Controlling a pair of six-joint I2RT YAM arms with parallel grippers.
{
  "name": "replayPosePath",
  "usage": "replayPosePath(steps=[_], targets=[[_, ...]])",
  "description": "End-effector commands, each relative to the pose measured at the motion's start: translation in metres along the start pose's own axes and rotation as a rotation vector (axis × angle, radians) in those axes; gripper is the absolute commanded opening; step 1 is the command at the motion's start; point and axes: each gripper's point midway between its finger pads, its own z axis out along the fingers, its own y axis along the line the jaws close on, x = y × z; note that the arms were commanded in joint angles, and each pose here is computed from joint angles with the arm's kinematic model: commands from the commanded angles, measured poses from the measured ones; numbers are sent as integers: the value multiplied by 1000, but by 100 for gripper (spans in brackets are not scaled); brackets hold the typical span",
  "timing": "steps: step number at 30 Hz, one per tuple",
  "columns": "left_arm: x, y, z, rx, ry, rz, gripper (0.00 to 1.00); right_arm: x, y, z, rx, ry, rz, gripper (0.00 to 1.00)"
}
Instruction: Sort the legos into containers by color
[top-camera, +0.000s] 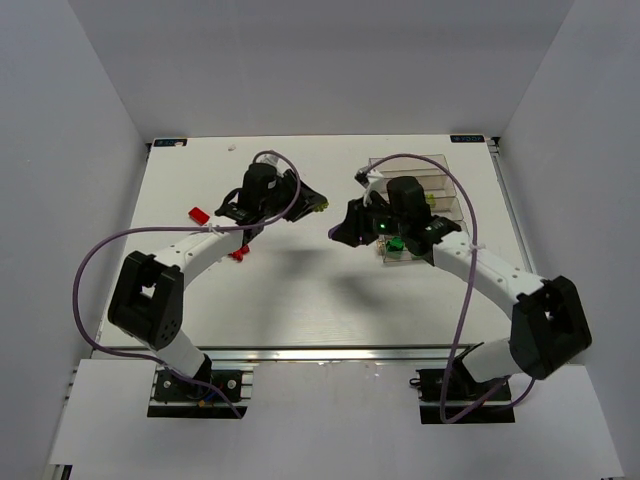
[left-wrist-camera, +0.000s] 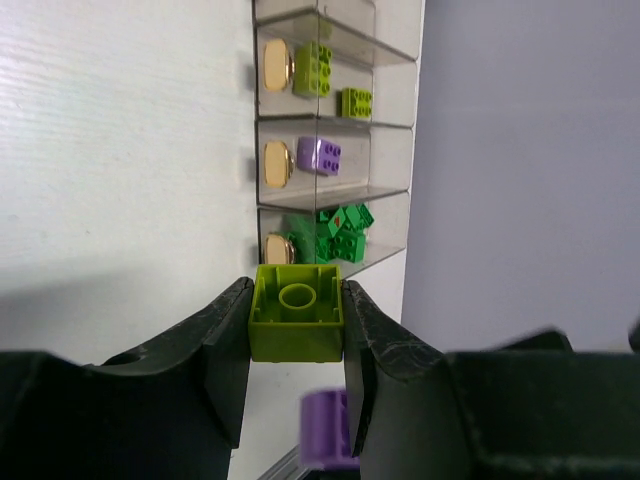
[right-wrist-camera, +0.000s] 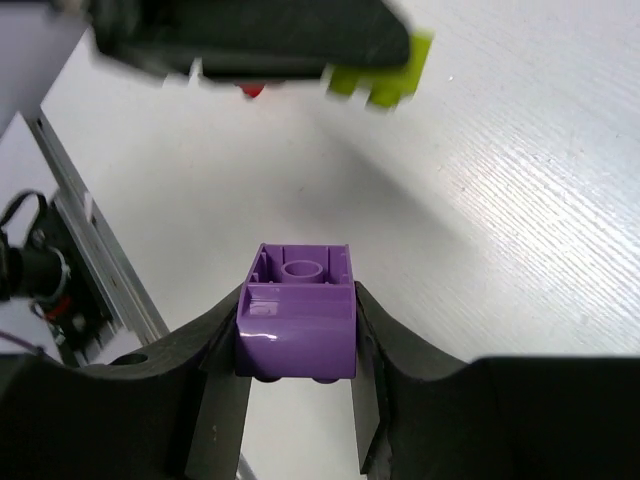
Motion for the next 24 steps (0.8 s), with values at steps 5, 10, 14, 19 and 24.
replayPosePath(steps=[5,10,14,19,24], targets=[[-16,-27,-1,80,-11,34,0,7,12,-26,-81,-50,-187,0],[-14,-33,-1,96,10,48,0,-7,-30,-46,94,-70,-258,0],[-8,-32,3,104,33,57,0,-38,-125,-90,394,-119,-206,0],[8,-39,11,120,67,80,0,-41,-201,-113,599,-75,-103,0],[28,-46,21,112,124,151,0,-36,-242,-115,696,-32,-47,0]])
